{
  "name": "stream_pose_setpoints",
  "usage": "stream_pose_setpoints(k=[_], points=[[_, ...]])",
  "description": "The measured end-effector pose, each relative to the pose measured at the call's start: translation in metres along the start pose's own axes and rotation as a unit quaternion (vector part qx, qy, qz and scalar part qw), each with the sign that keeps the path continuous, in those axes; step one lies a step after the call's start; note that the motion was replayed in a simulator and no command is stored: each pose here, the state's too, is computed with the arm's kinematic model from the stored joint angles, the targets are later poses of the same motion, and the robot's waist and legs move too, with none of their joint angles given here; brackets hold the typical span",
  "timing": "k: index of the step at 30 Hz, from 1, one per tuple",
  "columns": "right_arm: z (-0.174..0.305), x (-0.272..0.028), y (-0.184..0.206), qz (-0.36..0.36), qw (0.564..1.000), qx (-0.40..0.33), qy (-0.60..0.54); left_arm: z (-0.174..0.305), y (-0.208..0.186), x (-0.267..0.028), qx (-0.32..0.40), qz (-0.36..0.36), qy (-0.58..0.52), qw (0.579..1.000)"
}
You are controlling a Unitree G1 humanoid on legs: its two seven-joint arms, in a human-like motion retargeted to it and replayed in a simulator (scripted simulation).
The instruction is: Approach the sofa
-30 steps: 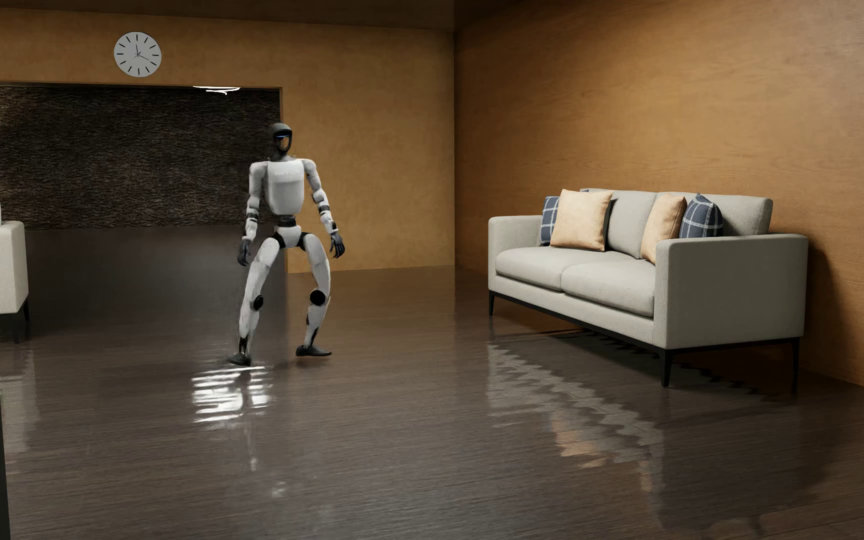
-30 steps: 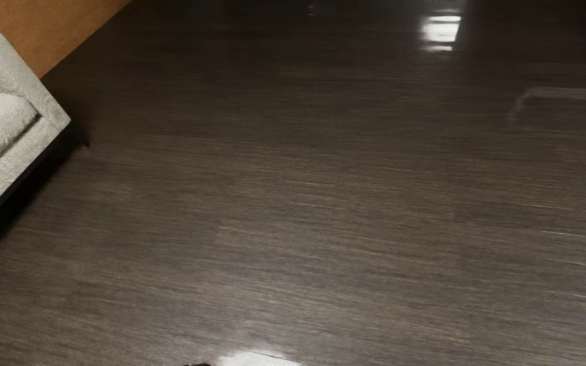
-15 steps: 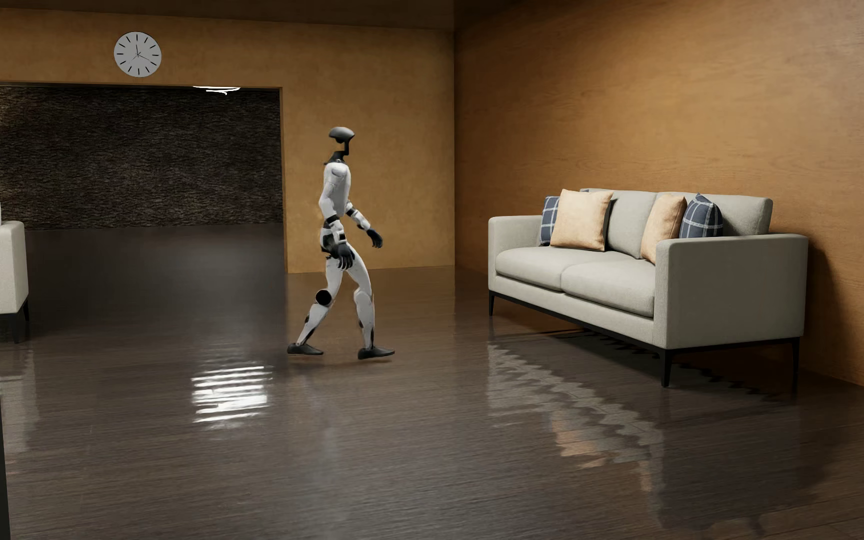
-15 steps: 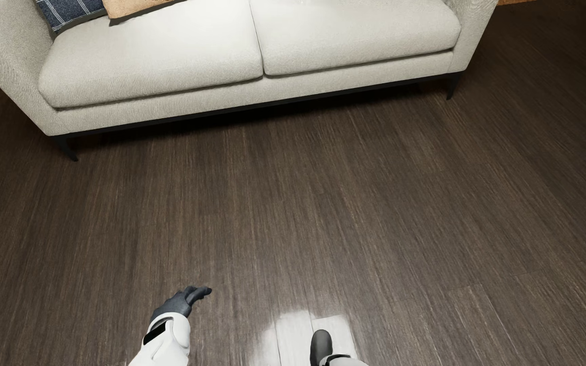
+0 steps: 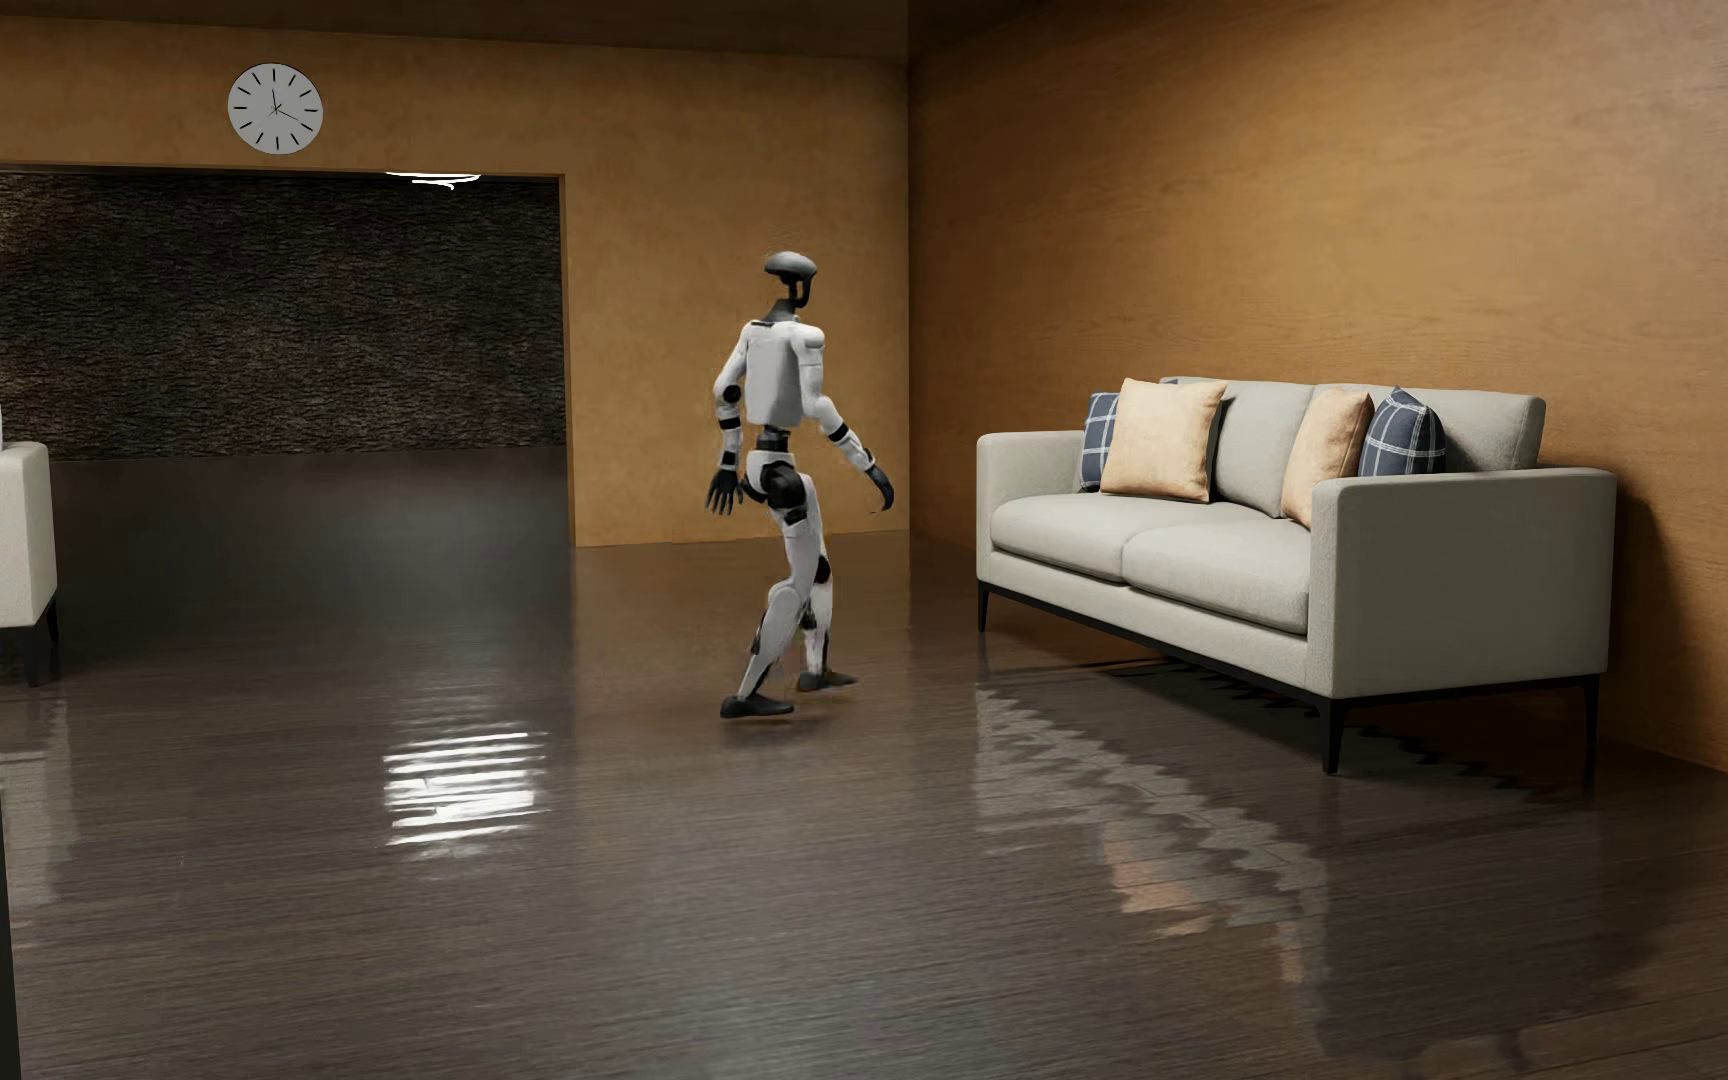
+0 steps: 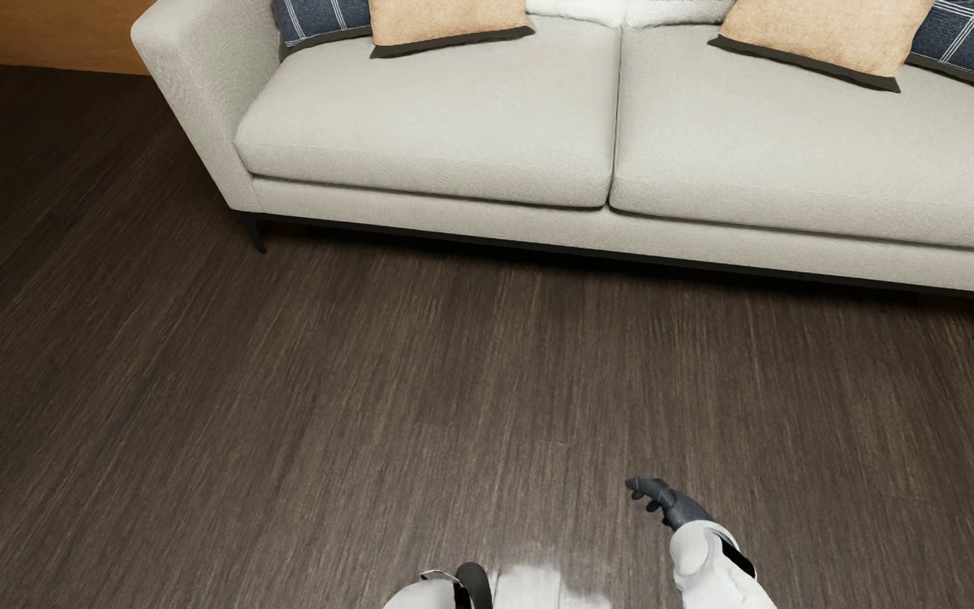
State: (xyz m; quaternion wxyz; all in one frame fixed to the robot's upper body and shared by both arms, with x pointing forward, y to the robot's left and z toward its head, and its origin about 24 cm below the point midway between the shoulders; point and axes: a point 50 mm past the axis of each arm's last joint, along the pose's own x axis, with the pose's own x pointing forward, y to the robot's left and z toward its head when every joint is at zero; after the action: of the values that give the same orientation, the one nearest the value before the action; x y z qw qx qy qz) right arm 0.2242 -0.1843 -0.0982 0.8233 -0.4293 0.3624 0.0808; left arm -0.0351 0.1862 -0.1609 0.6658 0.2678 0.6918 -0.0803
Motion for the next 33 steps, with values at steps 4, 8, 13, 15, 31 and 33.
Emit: stream_pose_setpoints(k=[4,8,13,15,31,33], points=[[0.037,-0.006,-0.002,-0.027,0.995,0.028,-0.095,0.024,-0.038,-0.004,0.072,-0.113,-0.008,0.991],[0.001,-0.016,0.035,0.071,0.997,0.011,-0.035,0.08,0.005,0.001,0.211,-0.044,-0.068,0.974],[-0.093,-0.04,0.046,0.009,0.978,0.132,0.163,0.172,0.122,-0.022,0.185,0.213,-0.177,0.943],[-0.129,-0.058,0.054,0.029,0.969,0.122,0.215,0.214,0.158,-0.049,0.193,0.268,-0.234,0.914],[-0.081,-0.043,0.046,-0.018,0.978,0.16,0.131,0.122,0.075,0.003,0.205,0.085,-0.08,0.972],[-0.056,-0.033,0.024,-0.053,0.982,0.169,0.065,0.085,0.064,0.012,0.235,0.013,-0.016,0.972]])
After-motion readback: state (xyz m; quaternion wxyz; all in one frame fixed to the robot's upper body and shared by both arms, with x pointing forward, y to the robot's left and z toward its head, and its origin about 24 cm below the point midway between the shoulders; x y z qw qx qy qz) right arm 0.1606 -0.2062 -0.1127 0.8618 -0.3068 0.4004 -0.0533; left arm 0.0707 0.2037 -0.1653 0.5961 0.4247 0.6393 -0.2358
